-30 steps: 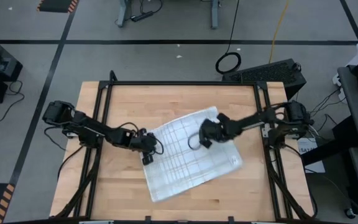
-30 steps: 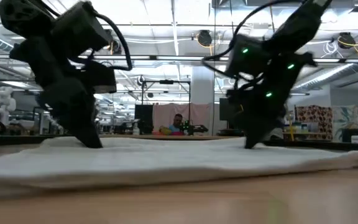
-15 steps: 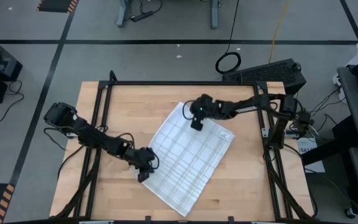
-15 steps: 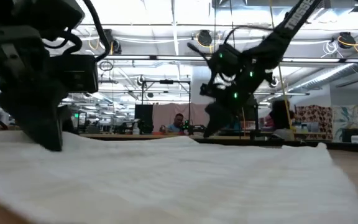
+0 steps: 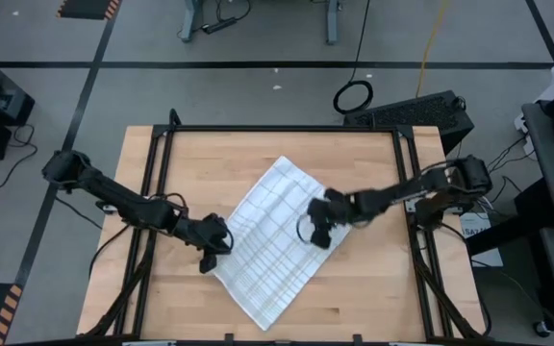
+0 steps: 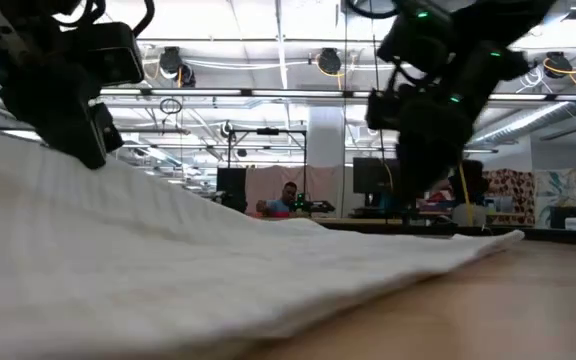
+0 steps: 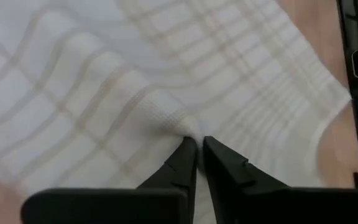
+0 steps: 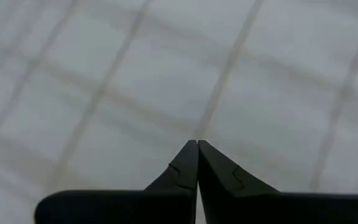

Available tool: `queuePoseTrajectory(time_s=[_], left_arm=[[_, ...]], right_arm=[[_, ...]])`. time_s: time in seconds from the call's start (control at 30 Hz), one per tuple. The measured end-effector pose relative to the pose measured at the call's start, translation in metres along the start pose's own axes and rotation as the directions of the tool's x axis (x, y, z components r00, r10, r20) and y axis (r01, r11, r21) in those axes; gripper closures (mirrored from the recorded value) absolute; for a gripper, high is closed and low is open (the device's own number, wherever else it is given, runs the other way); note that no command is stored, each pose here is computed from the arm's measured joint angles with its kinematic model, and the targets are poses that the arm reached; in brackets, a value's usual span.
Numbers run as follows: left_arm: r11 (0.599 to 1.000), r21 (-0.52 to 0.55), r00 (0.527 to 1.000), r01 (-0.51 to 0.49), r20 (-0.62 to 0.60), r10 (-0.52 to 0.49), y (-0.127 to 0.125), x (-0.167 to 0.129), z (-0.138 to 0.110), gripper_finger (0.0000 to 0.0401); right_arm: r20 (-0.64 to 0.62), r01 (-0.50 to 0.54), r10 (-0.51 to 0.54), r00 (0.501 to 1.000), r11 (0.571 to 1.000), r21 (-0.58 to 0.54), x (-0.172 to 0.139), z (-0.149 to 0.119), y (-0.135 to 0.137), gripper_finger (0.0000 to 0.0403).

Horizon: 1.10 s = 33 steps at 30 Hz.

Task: Roll towel
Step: Roll the white towel

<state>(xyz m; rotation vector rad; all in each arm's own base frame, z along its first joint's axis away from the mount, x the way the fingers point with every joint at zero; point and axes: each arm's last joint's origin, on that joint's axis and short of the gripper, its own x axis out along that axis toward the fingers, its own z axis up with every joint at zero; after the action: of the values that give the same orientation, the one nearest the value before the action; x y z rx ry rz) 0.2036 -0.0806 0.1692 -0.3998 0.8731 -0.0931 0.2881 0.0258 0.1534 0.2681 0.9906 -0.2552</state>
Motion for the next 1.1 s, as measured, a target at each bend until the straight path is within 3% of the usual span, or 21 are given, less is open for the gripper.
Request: queuePoseTrajectory(time_s=[0.23, 0.43, 0.53, 0.63, 0.73, 0.87, 1.1], left_arm=[[0.998, 0.024, 0.998, 0.059, 0.021, -0.059, -0.007, 0.009, 0.002, 0.0346], [0.997, 0.06, 0.997, 0.047, -0.062, -0.044, -0.008, 0.018, -0.008, 0.0237], [0.99, 0.141, 1.0, 0.016, 0.0, -0.016, -0.005, 0.012, -0.002, 0.0185], [0.978, 0.201, 0.991, -0.054, 0.132, 0.028, 0.001, 0.009, 0.013, 0.0161], [0.962, 0.206, 0.974, -0.181, 0.172, 0.147, 0.016, 0.011, 0.02, 0.0163], [0.933, 0.148, 0.944, -0.328, 0.091, 0.317, 0.047, 0.017, 0.013, 0.0193], [0.937, -0.029, 0.937, -0.347, -0.042, 0.346, 0.07, 0.032, -0.008, 0.0259]], right_arm=[[-0.052, 0.132, -0.129, 0.99, 0.988, 0.079, 0.019, -0.044, 0.014, 0.0401], [-0.067, 0.171, -0.169, 0.983, 0.985, 0.028, 0.025, -0.049, 0.004, 0.0401], [-0.076, 0.183, -0.186, 0.979, 0.982, -0.048, 0.022, -0.045, -0.005, 0.0401], [-0.071, 0.201, -0.209, 0.975, 0.974, -0.106, 0.021, -0.039, -0.016, 0.0401], [-0.071, 0.217, -0.231, 0.97, 0.961, -0.172, 0.023, -0.033, -0.029, 0.0401], [-0.034, 0.237, -0.253, 0.967, 0.94, -0.247, 0.026, -0.022, -0.048, 0.0401], [0.021, 0.268, -0.279, 0.96, 0.898, -0.348, 0.028, -0.003, -0.093, 0.0401]])
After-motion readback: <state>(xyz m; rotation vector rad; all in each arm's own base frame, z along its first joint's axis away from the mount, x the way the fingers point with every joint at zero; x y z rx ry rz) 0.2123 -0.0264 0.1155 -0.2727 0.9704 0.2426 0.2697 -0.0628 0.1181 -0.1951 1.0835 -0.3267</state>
